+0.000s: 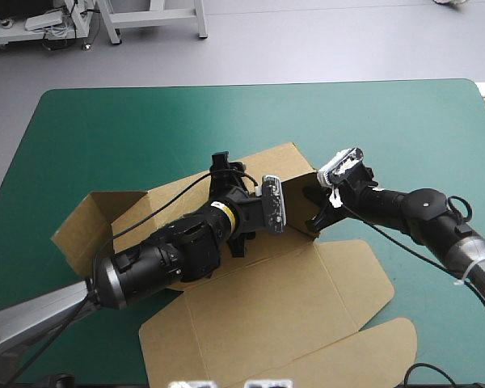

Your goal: Fold the box

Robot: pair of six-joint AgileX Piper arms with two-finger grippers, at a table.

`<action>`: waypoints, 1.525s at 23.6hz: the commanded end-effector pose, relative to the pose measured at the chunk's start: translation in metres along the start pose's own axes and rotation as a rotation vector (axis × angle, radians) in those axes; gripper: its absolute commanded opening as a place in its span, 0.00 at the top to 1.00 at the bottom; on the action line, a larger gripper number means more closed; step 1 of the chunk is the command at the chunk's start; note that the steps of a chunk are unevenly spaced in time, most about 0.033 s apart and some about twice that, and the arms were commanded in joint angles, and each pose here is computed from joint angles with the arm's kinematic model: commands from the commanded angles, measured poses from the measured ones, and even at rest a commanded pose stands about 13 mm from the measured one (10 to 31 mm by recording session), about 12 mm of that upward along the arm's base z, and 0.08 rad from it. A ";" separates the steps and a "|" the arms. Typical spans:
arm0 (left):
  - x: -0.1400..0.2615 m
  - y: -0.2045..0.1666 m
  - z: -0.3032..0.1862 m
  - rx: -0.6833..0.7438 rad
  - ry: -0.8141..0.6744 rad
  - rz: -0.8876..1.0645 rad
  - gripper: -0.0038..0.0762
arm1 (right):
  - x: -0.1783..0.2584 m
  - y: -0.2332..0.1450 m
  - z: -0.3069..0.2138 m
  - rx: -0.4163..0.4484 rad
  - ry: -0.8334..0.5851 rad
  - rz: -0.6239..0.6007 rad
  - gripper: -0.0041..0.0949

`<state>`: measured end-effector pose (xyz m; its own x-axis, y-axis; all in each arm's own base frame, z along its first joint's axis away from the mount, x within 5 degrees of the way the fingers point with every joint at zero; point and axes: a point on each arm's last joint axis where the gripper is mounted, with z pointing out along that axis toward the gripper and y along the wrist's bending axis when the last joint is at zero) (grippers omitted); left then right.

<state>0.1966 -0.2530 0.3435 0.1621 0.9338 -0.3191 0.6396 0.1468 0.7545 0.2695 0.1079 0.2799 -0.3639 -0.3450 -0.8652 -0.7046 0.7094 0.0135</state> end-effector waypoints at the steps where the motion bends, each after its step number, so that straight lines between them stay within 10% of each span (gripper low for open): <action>1: -0.012 0.015 -0.037 -0.076 -0.103 -0.004 0.17 | -0.023 -0.005 -0.010 0.065 -0.088 0.020 0.98; 6: -0.022 0.012 -0.063 -0.125 -0.168 0.064 0.20 | -0.029 -0.018 -0.005 0.147 -0.083 0.059 0.98; 8: -0.021 0.016 -0.074 -0.124 -0.194 0.024 0.49 | -0.035 -0.020 -0.006 0.154 -0.088 0.049 0.98; 9: -0.020 0.020 -0.082 -0.117 -0.224 -0.014 0.86 | -0.041 -0.021 -0.008 0.163 -0.098 0.044 0.98; 10: -0.018 0.026 -0.089 -0.133 -0.239 -0.035 0.94 | -0.046 -0.022 -0.009 0.167 -0.100 0.038 0.98; 22: 0.090 0.153 -0.144 -0.047 -0.021 -0.826 0.93 | -0.060 -0.020 -0.022 0.122 0.048 0.061 0.98; 36: 0.217 0.160 -0.135 -0.060 0.216 -1.276 0.96 | -0.073 -0.030 -0.049 0.144 0.597 0.167 0.98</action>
<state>0.2415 0.0201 0.4633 -0.6882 0.1873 -0.7009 0.2205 0.9744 0.0439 0.2880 0.0856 0.3627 -0.7337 -0.4533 -0.5061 -0.5411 0.8403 0.0318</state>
